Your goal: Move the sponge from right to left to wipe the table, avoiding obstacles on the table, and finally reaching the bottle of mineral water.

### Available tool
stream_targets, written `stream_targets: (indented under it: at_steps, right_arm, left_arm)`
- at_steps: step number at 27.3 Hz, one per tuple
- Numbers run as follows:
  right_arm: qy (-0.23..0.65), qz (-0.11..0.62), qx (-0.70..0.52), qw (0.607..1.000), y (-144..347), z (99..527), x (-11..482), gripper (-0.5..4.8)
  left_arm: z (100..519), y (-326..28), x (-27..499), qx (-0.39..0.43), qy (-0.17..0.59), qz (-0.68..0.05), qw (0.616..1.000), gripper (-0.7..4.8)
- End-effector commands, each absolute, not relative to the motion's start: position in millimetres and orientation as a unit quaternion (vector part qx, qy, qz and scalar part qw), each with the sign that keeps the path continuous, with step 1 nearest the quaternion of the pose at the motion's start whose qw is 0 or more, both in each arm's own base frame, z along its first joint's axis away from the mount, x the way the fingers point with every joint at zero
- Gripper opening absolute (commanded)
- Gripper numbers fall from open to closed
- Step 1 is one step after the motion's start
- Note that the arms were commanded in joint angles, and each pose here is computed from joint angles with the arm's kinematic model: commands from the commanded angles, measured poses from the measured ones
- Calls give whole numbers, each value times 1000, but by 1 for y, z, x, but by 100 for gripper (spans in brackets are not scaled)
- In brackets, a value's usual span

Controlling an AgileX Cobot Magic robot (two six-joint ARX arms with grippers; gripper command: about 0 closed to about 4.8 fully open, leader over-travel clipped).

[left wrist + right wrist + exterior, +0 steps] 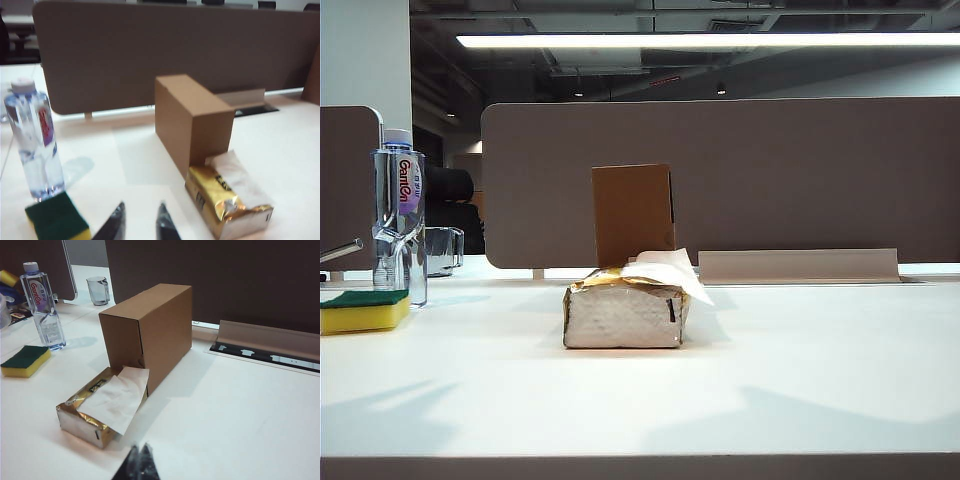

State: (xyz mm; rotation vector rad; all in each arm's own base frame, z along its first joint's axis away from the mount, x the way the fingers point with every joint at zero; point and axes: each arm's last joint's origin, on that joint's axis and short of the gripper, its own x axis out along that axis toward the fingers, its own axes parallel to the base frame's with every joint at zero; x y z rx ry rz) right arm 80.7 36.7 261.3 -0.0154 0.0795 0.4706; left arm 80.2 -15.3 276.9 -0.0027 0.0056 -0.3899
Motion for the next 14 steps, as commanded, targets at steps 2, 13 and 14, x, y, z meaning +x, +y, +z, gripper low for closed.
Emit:
stream_targets:
  at_steps: [2,13,14]
  right_arm:
    - [8,228,-6,974,38,268,86,-2]
    - [45,230,-23,972,52,256,119,-2]
    - [57,230,-17,971,53,250,121,-1]
  left_arm:
    - [268,-16,85,-4,2,-193,981,82]
    - [238,-16,97,-7,-2,-176,984,61]
    - [234,-16,98,-7,4,-175,984,56]
